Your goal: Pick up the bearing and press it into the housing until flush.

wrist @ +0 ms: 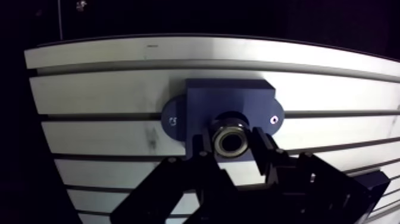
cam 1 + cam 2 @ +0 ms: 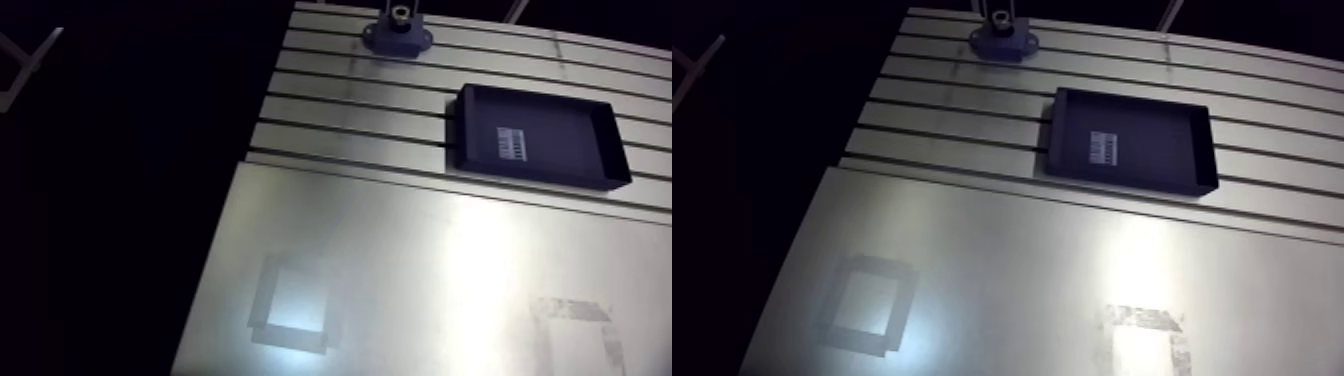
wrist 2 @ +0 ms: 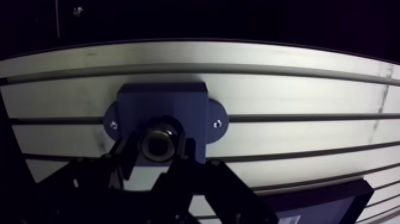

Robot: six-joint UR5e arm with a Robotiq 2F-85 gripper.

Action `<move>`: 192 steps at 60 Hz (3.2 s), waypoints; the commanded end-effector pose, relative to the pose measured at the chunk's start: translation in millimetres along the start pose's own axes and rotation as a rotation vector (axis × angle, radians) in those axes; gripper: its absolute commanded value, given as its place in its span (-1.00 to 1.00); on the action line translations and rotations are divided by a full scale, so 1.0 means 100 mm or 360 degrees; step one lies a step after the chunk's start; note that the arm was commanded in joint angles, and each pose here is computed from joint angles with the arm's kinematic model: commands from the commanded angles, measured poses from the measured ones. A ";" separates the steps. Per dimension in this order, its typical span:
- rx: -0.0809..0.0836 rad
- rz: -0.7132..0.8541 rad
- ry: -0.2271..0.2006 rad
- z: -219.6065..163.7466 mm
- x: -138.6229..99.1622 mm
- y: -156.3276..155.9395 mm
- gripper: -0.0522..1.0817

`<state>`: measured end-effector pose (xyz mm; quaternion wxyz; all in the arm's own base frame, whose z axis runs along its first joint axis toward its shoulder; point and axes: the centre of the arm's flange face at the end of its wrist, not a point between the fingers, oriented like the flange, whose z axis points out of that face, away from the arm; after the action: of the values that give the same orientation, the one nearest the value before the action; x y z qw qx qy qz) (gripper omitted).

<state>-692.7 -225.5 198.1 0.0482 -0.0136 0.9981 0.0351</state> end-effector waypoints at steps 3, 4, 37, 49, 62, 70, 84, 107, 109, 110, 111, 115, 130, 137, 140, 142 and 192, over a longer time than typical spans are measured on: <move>-0.0001 -0.0002 -0.0005 0.02 0.00 -0.01 0.23; -0.0001 -0.0002 -0.0007 0.04 0.00 -0.01 0.23; -0.0004 -0.0005 -0.0013 0.06 0.00 -0.01 0.23; -0.0002 -0.0005 -0.0013 0.06 0.00 -0.01 0.23; -0.0002 -0.0007 -0.0013 0.06 0.00 -0.01 0.23; -0.0004 -0.0007 -0.0015 0.07 0.00 -0.01 0.23; -0.0003 -0.0026 0.0001 0.07 0.01 -0.01 0.23; -0.0002 -0.0026 0.0002 0.08 0.01 -0.01 0.23; -0.0002 -0.0026 0.0002 0.08 0.01 -0.01 0.23; -0.0002 -0.0026 0.0002 0.08 0.01 -0.01 0.23; -0.0002 -0.0024 0.0002 0.08 0.01 0.00 0.23; -0.0002 -0.0024 0.0000 0.08 0.01 0.00 0.23; -0.0002 -0.0017 -0.0006 0.10 0.01 0.03 0.23; -0.0002 -0.0017 -0.0008 0.10 0.00 0.03 0.23; -0.0003 -0.0021 -0.0008 0.10 0.00 0.02 0.23; -0.0003 -0.0020 -0.0008 0.10 0.00 0.02 0.23; -0.0002 -0.0019 -0.0006 0.12 0.01 0.03 0.23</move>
<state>-692.3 -221.8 187.1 0.0501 -0.0195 0.9979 0.0354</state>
